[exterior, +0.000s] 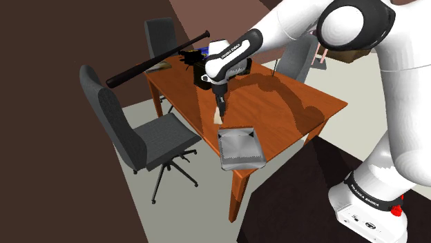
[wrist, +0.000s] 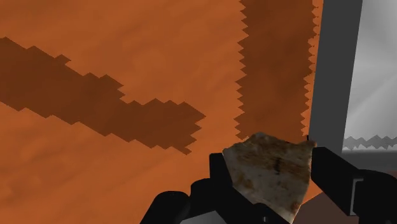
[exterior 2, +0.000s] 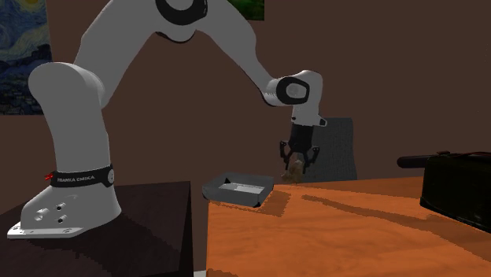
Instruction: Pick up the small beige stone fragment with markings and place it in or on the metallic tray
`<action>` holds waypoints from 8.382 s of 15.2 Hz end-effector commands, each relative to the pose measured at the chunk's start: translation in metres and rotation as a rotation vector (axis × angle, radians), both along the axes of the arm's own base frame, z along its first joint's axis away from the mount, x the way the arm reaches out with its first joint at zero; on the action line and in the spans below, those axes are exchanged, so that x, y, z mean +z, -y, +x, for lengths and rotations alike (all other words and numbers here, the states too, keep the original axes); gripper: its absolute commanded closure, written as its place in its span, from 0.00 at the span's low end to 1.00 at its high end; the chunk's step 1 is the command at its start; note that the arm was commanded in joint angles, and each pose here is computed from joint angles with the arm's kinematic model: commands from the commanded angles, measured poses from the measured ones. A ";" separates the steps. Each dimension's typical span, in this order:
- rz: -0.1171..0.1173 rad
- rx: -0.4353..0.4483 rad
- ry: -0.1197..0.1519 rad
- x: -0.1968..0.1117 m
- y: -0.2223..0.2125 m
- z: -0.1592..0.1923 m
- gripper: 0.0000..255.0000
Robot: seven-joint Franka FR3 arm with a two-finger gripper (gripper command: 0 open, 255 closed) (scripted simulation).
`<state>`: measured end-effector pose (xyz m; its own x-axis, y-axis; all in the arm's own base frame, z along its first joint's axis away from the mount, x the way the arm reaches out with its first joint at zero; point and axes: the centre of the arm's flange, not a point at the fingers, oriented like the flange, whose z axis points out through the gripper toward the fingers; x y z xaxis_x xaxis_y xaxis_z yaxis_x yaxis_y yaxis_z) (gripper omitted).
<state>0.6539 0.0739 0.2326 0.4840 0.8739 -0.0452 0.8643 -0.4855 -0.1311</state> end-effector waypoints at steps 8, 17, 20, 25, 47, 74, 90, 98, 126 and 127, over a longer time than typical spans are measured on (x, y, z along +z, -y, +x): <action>0.000 0.000 0.000 0.041 -0.004 -0.013 1.00; 0.516 -0.737 -0.063 -0.041 0.113 0.033 0.00; 0.516 -0.737 -0.063 -0.054 0.104 0.034 0.00; 0.516 -0.737 -0.063 -0.074 0.090 0.035 0.00; 0.516 -0.737 -0.063 -0.053 0.090 0.035 1.00; -0.198 -0.760 0.090 -0.065 -0.032 0.019 1.00; -0.198 -0.760 0.090 -0.012 -0.032 0.019 1.00; -0.198 -0.760 0.090 0.031 -0.032 0.019 1.00; -0.331 -0.607 -0.127 -0.020 -0.073 -0.149 0.00; -0.331 -0.607 -0.127 -0.025 -0.072 -0.151 0.00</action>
